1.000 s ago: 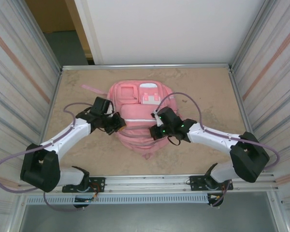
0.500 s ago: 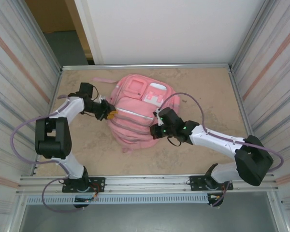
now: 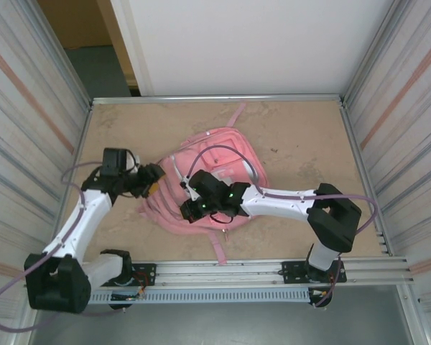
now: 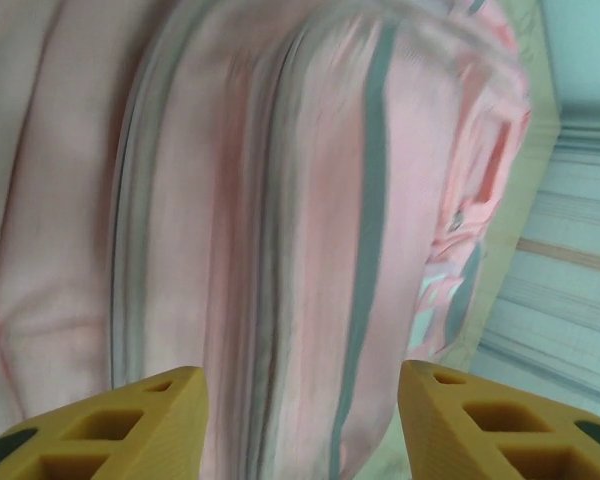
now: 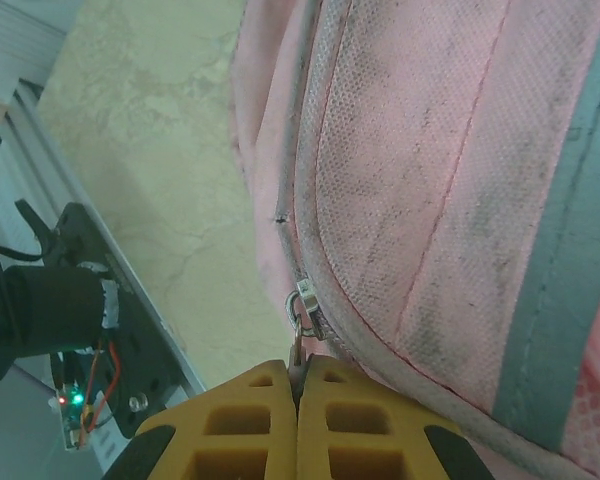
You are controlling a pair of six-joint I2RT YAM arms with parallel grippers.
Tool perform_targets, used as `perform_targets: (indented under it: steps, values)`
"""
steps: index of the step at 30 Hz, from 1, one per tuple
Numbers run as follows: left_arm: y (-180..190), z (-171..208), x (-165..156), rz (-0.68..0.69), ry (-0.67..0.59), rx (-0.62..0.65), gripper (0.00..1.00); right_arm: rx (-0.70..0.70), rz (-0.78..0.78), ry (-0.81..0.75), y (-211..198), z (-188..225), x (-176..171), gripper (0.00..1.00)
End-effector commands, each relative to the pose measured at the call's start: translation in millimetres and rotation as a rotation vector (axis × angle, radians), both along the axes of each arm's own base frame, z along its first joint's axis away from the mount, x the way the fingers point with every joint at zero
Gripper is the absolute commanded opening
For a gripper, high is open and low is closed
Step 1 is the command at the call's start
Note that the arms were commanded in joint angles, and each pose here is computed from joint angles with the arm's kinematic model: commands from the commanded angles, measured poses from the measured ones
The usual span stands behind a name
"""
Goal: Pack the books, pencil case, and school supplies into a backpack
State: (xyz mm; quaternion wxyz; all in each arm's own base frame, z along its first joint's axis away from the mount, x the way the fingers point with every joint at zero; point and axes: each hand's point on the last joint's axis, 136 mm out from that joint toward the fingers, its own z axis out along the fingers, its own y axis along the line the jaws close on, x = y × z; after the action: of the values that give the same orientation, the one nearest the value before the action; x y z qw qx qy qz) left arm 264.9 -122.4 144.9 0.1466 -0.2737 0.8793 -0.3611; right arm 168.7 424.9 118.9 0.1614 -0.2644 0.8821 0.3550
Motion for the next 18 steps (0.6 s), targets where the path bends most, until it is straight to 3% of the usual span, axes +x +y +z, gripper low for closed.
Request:
perform_targets:
  steps: [1,7,11,12,15,16,18]
  values:
    - [-13,-21,-14,0.064,0.066,-0.021,0.53,0.05,0.111,-0.02,19,10,-21,0.0]
    - [-45,-19,-17,0.093,-0.022,-0.012,0.52,0.037,0.154,-0.05,25,4,-46,0.0]
    - [-47,-36,-20,0.093,0.007,0.027,0.47,0.033,0.147,-0.049,20,-1,-51,0.0]
    - [-47,-40,-20,0.091,0.016,0.034,0.42,0.027,0.145,-0.052,17,-2,-52,0.0]
    - [-48,-48,-19,0.063,0.013,0.058,0.09,-0.017,0.128,-0.079,2,-6,-50,0.0]
    - [-48,-49,-20,0.052,0.017,0.067,0.03,-0.041,0.122,-0.093,-5,-8,-48,0.0]
    - [-46,-50,-22,0.035,0.013,0.083,0.0,-0.112,0.113,-0.13,-28,-14,-43,0.0]
